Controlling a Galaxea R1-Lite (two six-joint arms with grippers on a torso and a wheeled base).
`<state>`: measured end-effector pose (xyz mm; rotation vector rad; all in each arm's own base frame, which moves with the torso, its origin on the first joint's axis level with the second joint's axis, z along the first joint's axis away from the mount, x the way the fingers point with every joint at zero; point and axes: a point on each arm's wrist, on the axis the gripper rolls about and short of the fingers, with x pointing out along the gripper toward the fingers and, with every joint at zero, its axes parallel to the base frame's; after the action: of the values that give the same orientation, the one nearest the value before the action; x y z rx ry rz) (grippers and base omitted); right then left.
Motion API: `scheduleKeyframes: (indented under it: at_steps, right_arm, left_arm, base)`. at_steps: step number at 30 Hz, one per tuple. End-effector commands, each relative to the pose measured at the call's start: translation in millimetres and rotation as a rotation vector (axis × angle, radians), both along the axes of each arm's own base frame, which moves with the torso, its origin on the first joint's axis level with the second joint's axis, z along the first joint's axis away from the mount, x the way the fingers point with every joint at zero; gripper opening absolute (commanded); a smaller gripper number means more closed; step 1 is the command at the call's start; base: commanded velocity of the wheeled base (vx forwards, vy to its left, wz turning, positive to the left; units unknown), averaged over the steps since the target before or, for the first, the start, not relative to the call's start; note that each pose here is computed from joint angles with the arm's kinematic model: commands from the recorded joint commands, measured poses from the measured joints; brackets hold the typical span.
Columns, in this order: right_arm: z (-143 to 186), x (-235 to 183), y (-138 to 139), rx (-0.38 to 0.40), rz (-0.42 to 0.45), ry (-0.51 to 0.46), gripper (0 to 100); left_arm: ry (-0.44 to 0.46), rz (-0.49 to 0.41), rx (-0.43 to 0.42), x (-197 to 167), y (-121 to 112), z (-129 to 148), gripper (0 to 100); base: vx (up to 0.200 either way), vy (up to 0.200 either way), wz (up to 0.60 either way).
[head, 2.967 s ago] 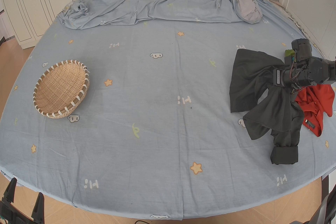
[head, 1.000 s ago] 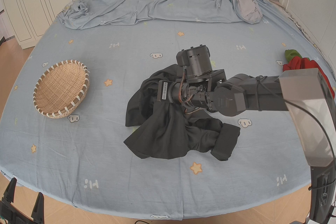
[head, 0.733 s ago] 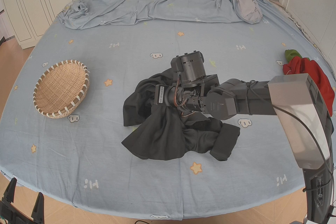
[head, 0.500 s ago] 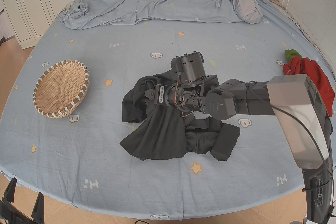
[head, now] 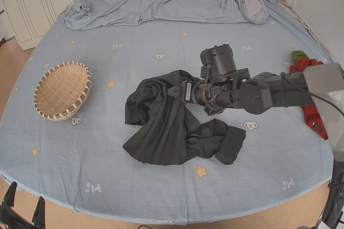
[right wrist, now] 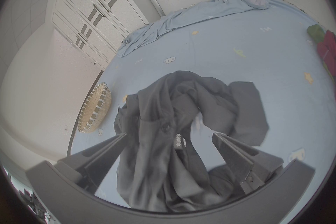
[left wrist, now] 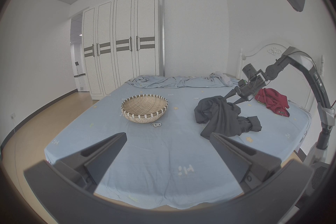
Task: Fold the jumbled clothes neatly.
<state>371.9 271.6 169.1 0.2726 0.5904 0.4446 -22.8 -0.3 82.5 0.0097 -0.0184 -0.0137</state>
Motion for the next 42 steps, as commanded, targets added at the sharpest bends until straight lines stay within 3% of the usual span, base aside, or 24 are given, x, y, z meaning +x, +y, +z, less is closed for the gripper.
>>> scheduleKeyframes:
  at_steps: [1, 6, 8, 16, 25, 35, 42]
  right_arm:
    - [37.0, -35.6, -43.0, 0.008, -0.026, -0.015, 100]
    - [38.7, -60.4, -66.1, -0.013, -0.037, 0.015, 100]
    - [36.5, -81.4, -95.1, -0.047, -0.042, 0.04, 100]
    - [0.7, -97.6, -142.4, -0.068, -0.086, 0.12, 100]
    - [-34.9, -98.9, -155.4, -0.067, -0.077, 0.14, 100]
    - [-66.3, -94.1, -158.5, -0.103, -0.052, 0.239, 100]
    - [-86.6, -76.4, -151.9, -0.091, -0.049, 0.214, 100]
  left_arm:
    - [-0.003, 0.0, 0.003, 0.0, 0.0, -4.9, 100]
    - [-0.003, 0.0, 0.003, 0.0, 0.0, -4.9, 100]
    - [-0.003, 0.0, 0.003, 0.0, 0.0, -4.9, 100]
    - [-0.002, 0.0, 0.003, 0.0, 0.0, -5.0, 100]
    - [-0.002, 0.0, 0.003, 0.0, 0.0, -5.0, 100]
    - [-0.002, 0.0, 0.003, 0.0, 0.0, -5.0, 100]
    - [-0.002, 0.0, 0.003, 0.0, 0.0, -5.0, 100]
  base:
    - [0.0, 0.0, 0.0]
    - [0.0, 0.0, 0.0]
    - [0.0, 0.0, 0.0]
    - [0.0, 0.0, 0.0]
    - [0.0, 0.0, 0.0]
    - [0.0, 0.0, 0.0]
    - [0.0, 0.0, 0.0]
